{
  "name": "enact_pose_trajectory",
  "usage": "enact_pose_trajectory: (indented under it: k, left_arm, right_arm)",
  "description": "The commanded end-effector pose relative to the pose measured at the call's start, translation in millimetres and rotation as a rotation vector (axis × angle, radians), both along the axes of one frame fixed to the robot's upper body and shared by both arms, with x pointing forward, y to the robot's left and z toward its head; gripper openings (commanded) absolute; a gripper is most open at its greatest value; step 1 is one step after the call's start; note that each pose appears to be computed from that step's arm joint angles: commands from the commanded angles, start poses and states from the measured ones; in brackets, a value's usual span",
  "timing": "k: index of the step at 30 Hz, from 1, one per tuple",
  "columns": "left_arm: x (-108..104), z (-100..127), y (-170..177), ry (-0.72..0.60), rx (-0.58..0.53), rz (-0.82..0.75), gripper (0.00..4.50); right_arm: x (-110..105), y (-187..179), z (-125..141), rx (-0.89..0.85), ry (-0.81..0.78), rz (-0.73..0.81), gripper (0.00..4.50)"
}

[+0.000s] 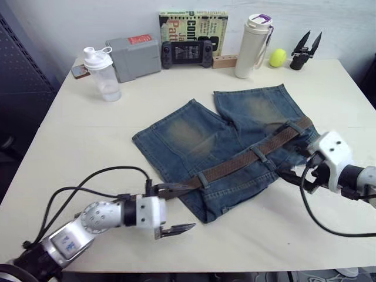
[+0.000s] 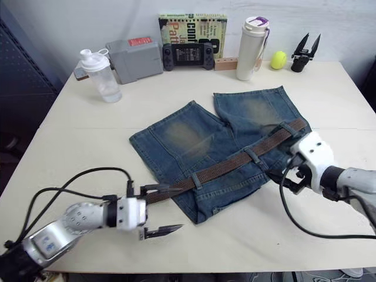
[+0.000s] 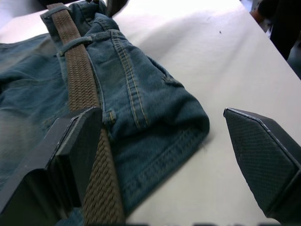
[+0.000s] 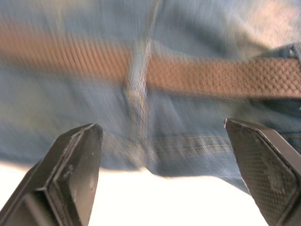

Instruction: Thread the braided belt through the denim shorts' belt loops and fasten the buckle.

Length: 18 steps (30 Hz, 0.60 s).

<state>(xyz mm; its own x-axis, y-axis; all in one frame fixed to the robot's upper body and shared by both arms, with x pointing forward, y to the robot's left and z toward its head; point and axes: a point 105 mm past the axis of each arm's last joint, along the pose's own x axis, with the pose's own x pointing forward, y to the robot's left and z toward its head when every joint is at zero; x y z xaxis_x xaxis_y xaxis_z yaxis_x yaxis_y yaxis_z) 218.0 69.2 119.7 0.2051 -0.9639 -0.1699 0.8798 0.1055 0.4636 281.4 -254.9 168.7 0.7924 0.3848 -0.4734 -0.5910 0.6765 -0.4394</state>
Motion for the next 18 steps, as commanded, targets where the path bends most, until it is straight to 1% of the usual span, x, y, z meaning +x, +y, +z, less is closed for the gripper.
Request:
enact_pose_trajectory:
  k: [1,6,8,10,12,15,16,18]
  left_arm:
    - [6.0,0.9,-16.3,0.047,0.008,-0.060,4.50]
    - [10.1,-9.4,-42.7,0.112,0.051,-0.144,4.50]
    - [10.2,-12.2,-51.1,0.141,0.058,-0.176,4.50]
    - [10.4,-18.8,-59.4,0.175,0.088,-0.211,4.50]
    - [14.4,-28.2,-68.1,0.183,0.130,-0.217,4.50]
    - [23.4,-42.6,-75.5,0.156,0.207,-0.171,4.50]
    - [29.4,-43.7,-76.8,0.135,0.216,-0.139,4.50]
    - [41.5,-45.1,-75.1,0.051,0.251,-0.088,3.99]
  right_arm:
    - [13.3,-19.9,11.1,-0.323,-0.160,0.092,4.40]
    - [19.1,-42.2,-4.8,-0.585,-0.184,0.156,4.40]
    - [22.6,-48.3,-10.4,-0.643,-0.191,0.156,4.40]
    - [25.4,-52.6,-21.8,-0.706,-0.176,0.166,4.40]
    - [27.2,-56.3,-36.9,-0.756,-0.153,0.174,4.40]
    - [31.8,-53.9,-45.4,-0.765,-0.162,0.171,4.40]
    - [33.9,-50.6,-40.8,-0.749,-0.190,0.163,4.17]
    - [32.9,-45.5,-40.1,-0.716,-0.190,0.159,3.65]
